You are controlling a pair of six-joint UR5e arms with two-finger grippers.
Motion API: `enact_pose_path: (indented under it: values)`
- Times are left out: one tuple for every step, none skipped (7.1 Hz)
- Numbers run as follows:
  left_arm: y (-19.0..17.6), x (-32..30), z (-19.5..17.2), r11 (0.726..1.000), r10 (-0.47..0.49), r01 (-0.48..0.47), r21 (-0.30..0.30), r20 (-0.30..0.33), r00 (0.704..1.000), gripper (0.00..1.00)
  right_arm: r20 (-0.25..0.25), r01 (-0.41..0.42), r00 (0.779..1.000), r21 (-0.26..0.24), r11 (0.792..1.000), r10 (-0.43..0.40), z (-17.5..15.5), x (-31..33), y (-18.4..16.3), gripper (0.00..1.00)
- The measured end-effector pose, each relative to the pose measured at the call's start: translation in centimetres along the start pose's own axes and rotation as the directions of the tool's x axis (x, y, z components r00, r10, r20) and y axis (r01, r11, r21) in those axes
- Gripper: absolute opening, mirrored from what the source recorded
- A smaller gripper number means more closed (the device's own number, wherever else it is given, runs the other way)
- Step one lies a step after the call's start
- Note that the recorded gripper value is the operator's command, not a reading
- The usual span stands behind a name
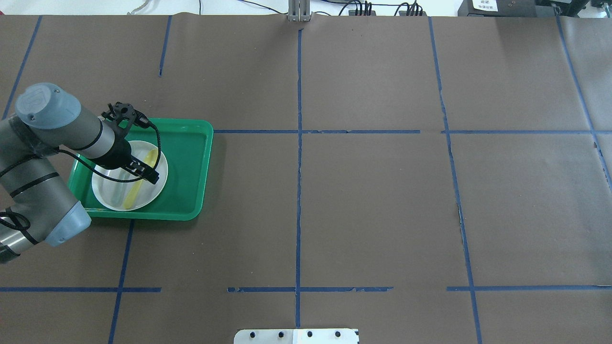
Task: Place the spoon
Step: 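Lower the left gripper and close it on the yellow spoon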
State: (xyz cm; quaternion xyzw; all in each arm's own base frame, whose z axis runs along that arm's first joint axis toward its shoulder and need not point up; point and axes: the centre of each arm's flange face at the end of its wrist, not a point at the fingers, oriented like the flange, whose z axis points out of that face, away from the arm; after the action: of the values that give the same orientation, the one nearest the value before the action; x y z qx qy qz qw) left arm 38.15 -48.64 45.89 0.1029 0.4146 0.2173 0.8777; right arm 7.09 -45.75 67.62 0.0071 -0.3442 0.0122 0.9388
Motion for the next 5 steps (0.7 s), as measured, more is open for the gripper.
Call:
enact_pose_path:
  values:
    - [0.08,-0.06,0.07,1.0,-0.001,0.001,-0.002,0.001,1.0,0.25,0.0,0.0,1.0,0.0,1.0,0.0,0.0,0.0,0.0,1.0]
    - [0.2,-0.12,0.09,1.0,-0.002,0.002,-0.003,0.001,1.0,0.04,0.0,0.0,1.0,0.0,1.0,0.0,0.0,0.0,0.0,1.0]
    - [0.35,-0.22,0.1,1.0,-0.004,0.004,-0.005,0.002,1.0,0.0,0.0,0.0,1.0,0.0,1.0,0.0,0.0,0.0,0.0,1.0]
    - [0.47,-0.35,0.16,1.0,-0.006,0.006,-0.008,0.003,1.0,0.0,0.0,0.0,1.0,0.0,1.0,0.0,0.0,0.0,0.0,1.0]
    - [0.53,-0.45,0.17,1.0,-0.008,0.008,-0.009,0.004,1.0,0.0,0.0,0.0,1.0,0.0,1.0,0.0,0.0,0.0,0.0,1.0]
